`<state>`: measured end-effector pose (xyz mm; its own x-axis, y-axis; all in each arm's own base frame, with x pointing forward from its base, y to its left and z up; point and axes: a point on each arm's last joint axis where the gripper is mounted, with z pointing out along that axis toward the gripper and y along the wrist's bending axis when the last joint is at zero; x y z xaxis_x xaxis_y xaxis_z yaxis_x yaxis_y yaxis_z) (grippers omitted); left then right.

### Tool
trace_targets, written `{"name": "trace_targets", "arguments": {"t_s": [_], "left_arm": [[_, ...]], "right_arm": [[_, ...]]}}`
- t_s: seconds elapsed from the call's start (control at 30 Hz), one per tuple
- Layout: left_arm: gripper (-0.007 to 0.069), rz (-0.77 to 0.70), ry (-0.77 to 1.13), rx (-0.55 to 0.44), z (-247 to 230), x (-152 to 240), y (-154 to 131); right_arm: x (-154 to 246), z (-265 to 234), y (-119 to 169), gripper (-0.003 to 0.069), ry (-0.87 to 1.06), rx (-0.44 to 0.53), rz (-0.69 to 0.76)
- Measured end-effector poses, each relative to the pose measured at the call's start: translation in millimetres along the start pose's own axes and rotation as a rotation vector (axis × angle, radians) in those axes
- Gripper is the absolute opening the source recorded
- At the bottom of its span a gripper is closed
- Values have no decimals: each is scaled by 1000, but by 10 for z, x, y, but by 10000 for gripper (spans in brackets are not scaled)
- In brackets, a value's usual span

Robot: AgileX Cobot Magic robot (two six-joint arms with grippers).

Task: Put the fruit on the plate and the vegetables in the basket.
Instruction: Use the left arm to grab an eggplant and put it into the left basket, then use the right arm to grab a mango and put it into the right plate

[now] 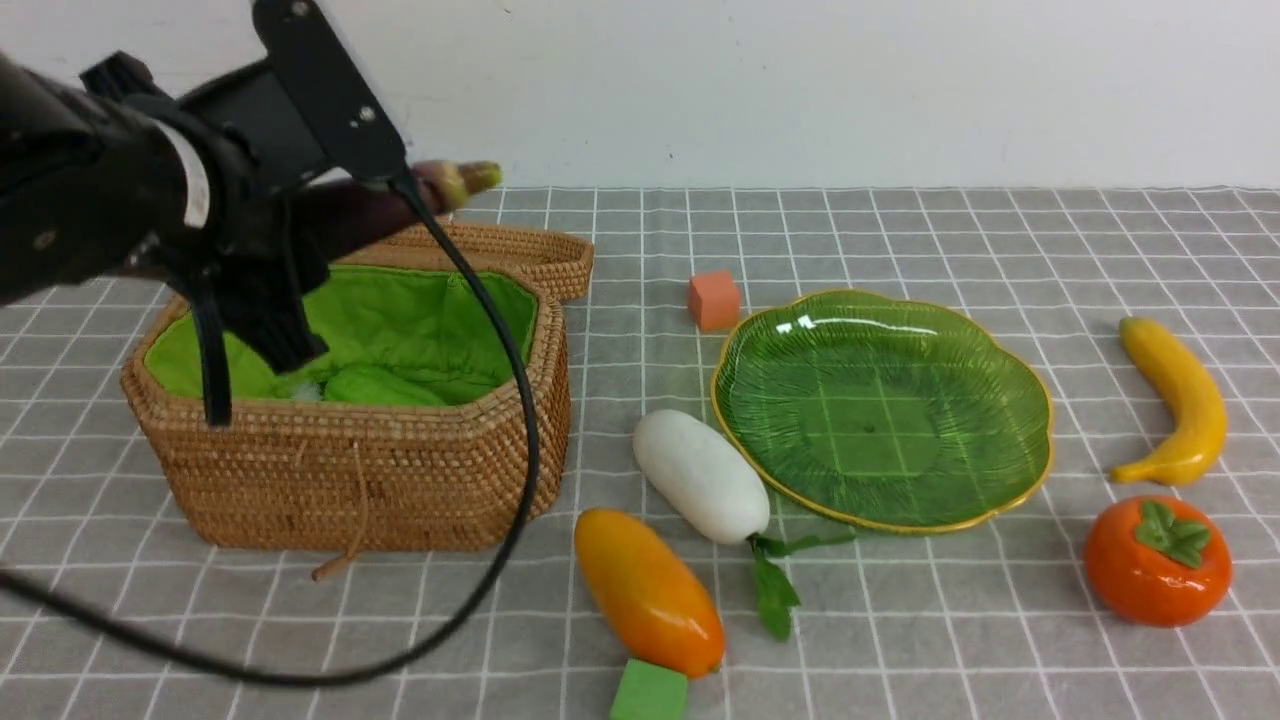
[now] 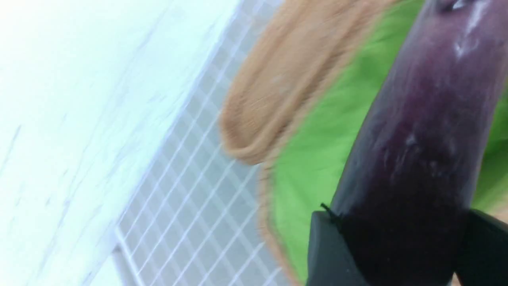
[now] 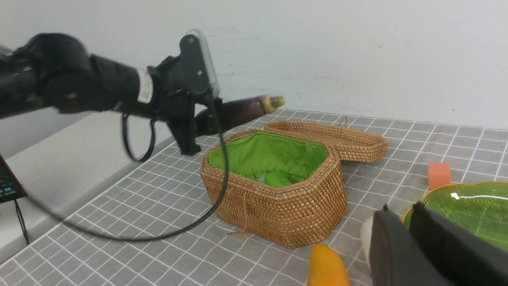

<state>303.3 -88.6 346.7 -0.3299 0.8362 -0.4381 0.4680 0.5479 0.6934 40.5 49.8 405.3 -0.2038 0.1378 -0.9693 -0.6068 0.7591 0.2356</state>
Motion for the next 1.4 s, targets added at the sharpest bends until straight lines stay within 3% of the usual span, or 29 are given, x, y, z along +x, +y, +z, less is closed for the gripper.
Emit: {"name": "trace_targets", "arguments": {"t_s": [0.13,0.3,0.4,0.47,0.57,0.63,0.67,0.73,0.8,0.87,1.07,1.4], "left_arm": [[382,4,37,13,305,53,1],[612,24,68,57,617,85,-126],[659,14,65,58,602,80,-120],[651,-36,73,69,534,86,-108],[601,-186,84,100,393,71,-118],[457,-425,94,156,119,3,-175],[457,-438,90,163,90,-16,-189],[226,-602,39,221,-254,-147,-263],[73,-680,-4,266,-516,-211,-302],[-8,-705,-53,314,-789,-261,-359],[-13,-727,-209,425,-1470,-9,-572],[-13,-837,-478,563,-1937,914,-929]], "right_arm": [[0,0,0,85,0,0,0],[1,0,0,88,1,0,0],[8,0,0,88,9,0,-4],[13,-4,-2,90,20,5,-18],[0,-29,8,90,39,12,-47],[-43,-57,20,90,75,28,-72],[-52,-63,25,90,80,28,-71],[-94,-56,10,90,150,58,-81],[-104,-21,-17,90,227,78,-79],[-87,49,-64,90,326,98,-60],[50,436,-269,92,615,112,21],[169,1309,-571,92,851,88,146]]}}
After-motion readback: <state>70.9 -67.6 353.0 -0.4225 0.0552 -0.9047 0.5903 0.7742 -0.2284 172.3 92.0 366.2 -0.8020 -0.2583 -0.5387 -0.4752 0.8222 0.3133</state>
